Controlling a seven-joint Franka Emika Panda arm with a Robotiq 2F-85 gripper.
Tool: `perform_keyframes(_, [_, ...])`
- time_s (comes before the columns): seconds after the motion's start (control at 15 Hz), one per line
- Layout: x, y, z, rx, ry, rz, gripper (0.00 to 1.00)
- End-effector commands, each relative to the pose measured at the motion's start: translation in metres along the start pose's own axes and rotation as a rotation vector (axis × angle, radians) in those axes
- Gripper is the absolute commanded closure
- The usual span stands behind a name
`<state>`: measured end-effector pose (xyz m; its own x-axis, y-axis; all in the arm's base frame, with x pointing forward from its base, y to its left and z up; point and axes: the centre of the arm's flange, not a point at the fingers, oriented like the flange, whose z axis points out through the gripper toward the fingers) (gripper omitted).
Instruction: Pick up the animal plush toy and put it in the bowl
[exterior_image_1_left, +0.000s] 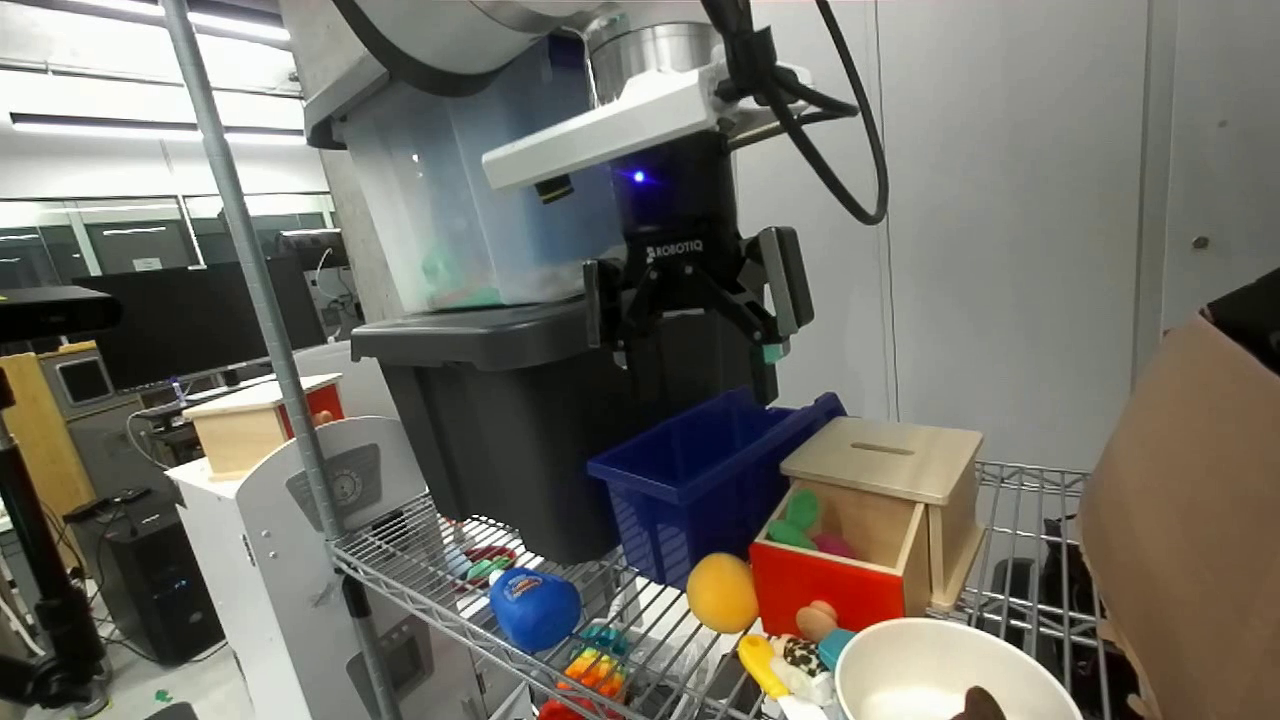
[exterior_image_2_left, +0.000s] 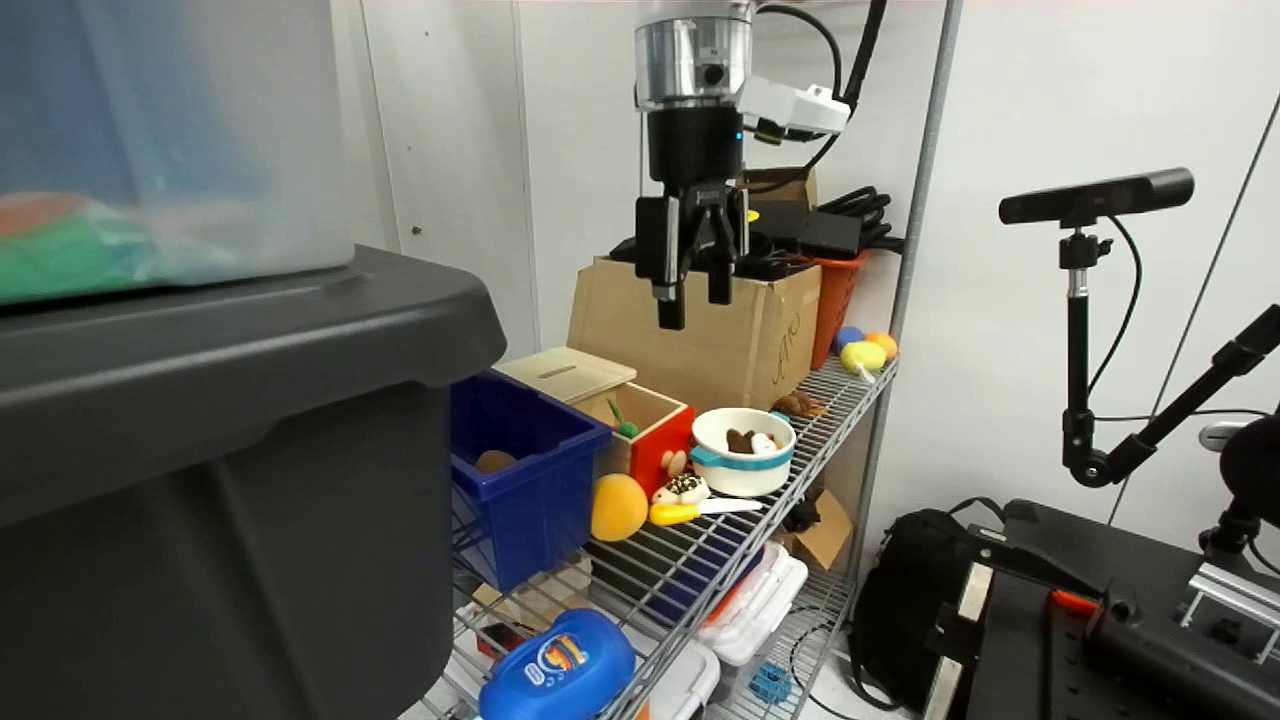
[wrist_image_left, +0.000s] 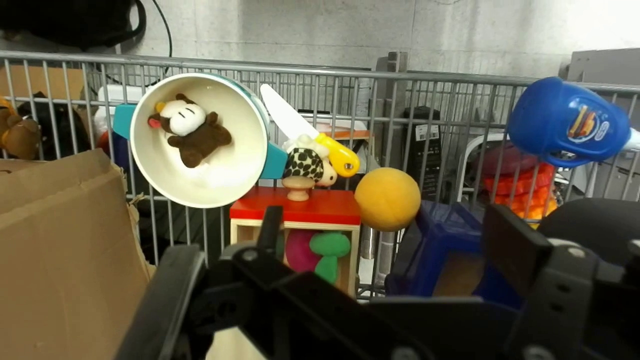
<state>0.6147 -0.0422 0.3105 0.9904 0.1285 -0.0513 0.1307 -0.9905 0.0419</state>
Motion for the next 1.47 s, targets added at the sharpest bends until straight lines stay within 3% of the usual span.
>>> perform_keyframes(0.0, [-0.004, 0.006, -0.012, -0.005, -0.016, 0.018, 0.0])
perform_keyframes(0.53, [-0.018, 0.021, -0.017, -0.007, -0.018, 0.052, 0.0])
perform_keyframes(1.4, [-0.054, -0.002, -0.022, -0.012, -0.032, 0.118, 0.0])
